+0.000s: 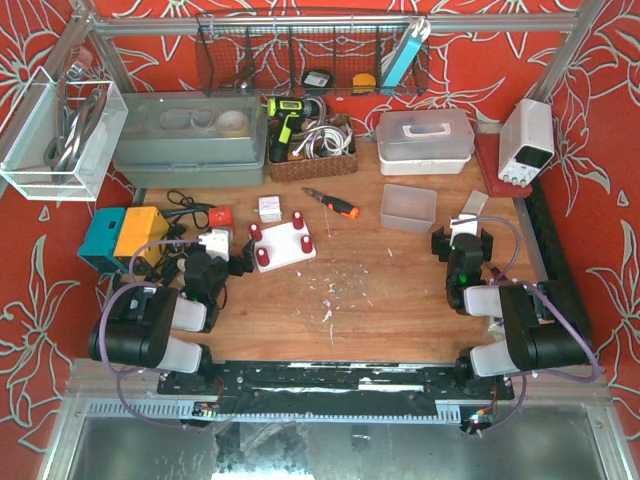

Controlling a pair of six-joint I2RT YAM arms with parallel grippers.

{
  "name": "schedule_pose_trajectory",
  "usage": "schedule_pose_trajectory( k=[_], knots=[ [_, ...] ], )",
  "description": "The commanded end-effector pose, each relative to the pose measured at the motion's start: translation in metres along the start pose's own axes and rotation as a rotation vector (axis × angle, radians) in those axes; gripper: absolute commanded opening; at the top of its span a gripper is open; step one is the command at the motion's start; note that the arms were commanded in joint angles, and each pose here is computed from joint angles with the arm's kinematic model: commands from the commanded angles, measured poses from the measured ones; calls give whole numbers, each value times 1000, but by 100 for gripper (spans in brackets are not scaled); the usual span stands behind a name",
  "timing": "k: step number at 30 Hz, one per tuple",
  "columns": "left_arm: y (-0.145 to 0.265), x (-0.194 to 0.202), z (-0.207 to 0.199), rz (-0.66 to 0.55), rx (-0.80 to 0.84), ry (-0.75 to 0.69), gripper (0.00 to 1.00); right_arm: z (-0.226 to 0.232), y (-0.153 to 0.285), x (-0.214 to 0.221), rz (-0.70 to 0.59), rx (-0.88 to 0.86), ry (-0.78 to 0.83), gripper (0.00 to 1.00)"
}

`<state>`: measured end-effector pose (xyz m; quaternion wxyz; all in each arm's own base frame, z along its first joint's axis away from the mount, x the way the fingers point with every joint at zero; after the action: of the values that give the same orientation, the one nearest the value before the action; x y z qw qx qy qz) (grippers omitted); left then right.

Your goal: Install the large spring

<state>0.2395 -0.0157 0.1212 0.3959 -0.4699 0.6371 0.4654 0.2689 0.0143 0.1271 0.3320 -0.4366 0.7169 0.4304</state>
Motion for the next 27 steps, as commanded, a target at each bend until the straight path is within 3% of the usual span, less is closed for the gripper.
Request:
schedule_pose_trajectory(
  k=[1, 27],
  knots=[
    [2, -12, -1, -96, 16, -5, 99, -2, 1, -3, -19, 5, -19, 99],
    [-1, -13, 0, -87, -7, 2, 99, -2, 1, -2, -18, 5, -19, 99]
  ],
)
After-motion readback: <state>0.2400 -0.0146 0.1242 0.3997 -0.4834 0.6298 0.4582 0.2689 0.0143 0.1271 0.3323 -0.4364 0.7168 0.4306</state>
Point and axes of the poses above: each gripper's point midway between its finger pads, its own y axis back along the fingers, its own z axis along the line the jaws close on, x = y × z, the point moved 10 cm from there along y, back along the fingers, and after that the axes turned 12 degrees about y, right-handed, at the moved point
